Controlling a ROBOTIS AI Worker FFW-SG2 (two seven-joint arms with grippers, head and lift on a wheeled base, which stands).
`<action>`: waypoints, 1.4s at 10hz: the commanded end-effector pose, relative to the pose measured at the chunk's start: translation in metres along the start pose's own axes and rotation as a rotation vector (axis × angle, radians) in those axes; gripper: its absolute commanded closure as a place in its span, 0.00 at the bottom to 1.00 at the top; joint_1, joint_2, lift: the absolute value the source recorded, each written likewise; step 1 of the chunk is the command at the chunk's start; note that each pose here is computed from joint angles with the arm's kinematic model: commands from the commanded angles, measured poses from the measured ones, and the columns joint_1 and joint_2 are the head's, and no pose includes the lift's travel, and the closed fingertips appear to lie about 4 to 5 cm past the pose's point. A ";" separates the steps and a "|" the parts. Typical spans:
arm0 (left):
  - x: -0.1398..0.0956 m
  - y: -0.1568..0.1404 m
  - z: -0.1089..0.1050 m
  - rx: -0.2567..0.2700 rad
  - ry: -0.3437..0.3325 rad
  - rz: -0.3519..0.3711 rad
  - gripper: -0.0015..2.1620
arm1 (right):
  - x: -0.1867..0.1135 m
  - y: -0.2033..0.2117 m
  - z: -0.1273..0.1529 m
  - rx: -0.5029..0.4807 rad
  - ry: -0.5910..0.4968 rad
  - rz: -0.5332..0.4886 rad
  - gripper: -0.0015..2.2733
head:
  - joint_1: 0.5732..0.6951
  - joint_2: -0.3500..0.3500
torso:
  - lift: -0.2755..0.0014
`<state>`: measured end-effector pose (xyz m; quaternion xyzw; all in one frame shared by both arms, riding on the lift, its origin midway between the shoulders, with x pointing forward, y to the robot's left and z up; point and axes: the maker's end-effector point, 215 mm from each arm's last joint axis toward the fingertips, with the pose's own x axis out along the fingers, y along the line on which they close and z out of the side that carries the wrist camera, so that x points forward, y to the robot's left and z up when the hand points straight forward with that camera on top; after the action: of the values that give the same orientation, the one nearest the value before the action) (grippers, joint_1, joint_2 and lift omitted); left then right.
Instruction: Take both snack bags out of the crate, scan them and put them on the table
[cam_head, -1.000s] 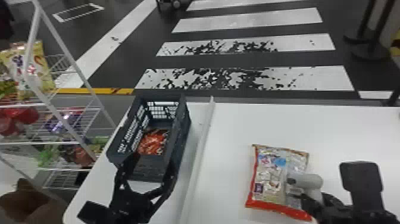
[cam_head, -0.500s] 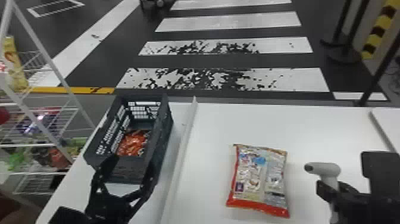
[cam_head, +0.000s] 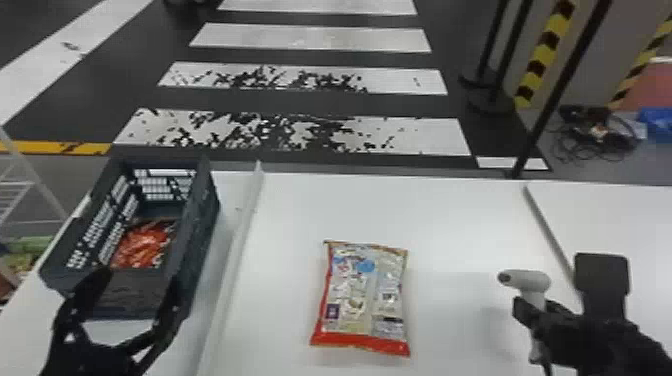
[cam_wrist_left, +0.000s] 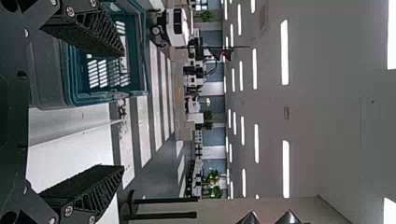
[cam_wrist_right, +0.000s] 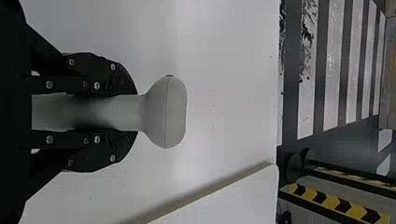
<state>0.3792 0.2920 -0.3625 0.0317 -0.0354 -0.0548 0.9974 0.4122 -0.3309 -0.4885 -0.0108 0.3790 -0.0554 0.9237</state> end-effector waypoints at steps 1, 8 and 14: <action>0.000 0.000 -0.001 0.000 0.002 0.000 0.07 | 0.010 -0.022 -0.005 0.000 0.011 -0.036 0.99 | 1.00 0.44 | 0.66; 0.000 -0.002 -0.005 -0.001 0.015 0.003 0.07 | 0.032 -0.039 -0.018 0.012 0.020 -0.055 0.99 | 1.00 0.33 | 0.66; 0.000 -0.001 -0.005 0.000 0.015 0.002 0.07 | 0.037 -0.042 -0.020 0.016 0.010 -0.066 0.77 | 1.00 0.33 | 0.66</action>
<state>0.3791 0.2909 -0.3674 0.0321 -0.0282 -0.0537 0.9976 0.4197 -0.3767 -0.5262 -0.0154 0.3843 -0.0888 0.9188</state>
